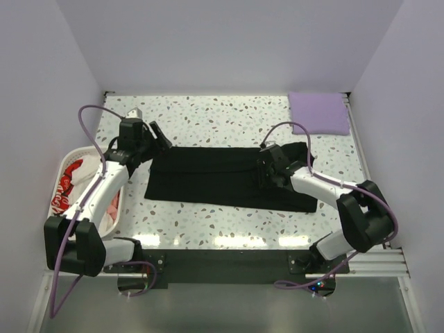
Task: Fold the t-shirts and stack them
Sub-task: Fold the tshirt
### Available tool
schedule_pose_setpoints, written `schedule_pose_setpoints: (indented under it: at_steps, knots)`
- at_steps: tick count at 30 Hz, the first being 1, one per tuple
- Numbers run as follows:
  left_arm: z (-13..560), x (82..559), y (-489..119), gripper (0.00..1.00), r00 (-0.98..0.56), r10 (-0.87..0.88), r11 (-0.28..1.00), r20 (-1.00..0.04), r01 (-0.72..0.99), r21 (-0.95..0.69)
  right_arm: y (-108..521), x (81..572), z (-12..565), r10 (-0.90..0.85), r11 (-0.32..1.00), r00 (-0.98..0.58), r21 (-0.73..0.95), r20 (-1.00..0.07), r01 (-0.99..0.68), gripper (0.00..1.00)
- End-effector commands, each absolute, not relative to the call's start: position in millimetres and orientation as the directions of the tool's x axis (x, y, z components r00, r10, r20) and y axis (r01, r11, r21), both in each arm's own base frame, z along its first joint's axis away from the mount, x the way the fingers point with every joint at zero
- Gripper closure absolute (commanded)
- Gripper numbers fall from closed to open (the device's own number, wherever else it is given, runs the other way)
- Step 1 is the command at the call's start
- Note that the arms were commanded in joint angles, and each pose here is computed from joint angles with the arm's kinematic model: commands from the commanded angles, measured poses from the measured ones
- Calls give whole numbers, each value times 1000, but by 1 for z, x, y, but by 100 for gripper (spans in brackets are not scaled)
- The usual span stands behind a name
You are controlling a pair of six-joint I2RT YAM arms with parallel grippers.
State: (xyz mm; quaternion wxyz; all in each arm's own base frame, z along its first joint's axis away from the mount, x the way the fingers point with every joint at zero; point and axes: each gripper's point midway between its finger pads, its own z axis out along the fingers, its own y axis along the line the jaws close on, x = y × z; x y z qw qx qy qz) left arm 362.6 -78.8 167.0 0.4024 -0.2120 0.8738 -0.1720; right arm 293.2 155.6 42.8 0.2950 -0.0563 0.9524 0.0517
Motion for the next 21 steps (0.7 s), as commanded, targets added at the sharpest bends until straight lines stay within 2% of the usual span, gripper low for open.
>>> schedule_pose_setpoints:
  at_steps: [1, 12, 15, 16, 21]
  knots:
    - [160, 350, -74, 27, -612, -457, 880, -645, -206, -428, 165, 314, 52, -82, 989, -773, 45, -628, -141, 62]
    - [154, 348, -74, 27, -618, -442, 887, -650, -192, -421, 166, 316, 37, -97, 991, -785, 12, -612, -132, 65]
    - [150, 346, -73, 27, -624, -440, 888, -646, -194, -417, 166, 315, 39, -100, 991, -789, 7, -606, -131, 77]
    - [150, 346, -73, 27, -623, -439, 889, -648, -196, -413, 167, 316, 45, -94, 991, -783, 14, -615, -130, 84]
    - [148, 345, -72, 27, -624, -439, 890, -647, -200, -411, 170, 315, 69, -97, 989, -782, 31, -616, -148, 94]
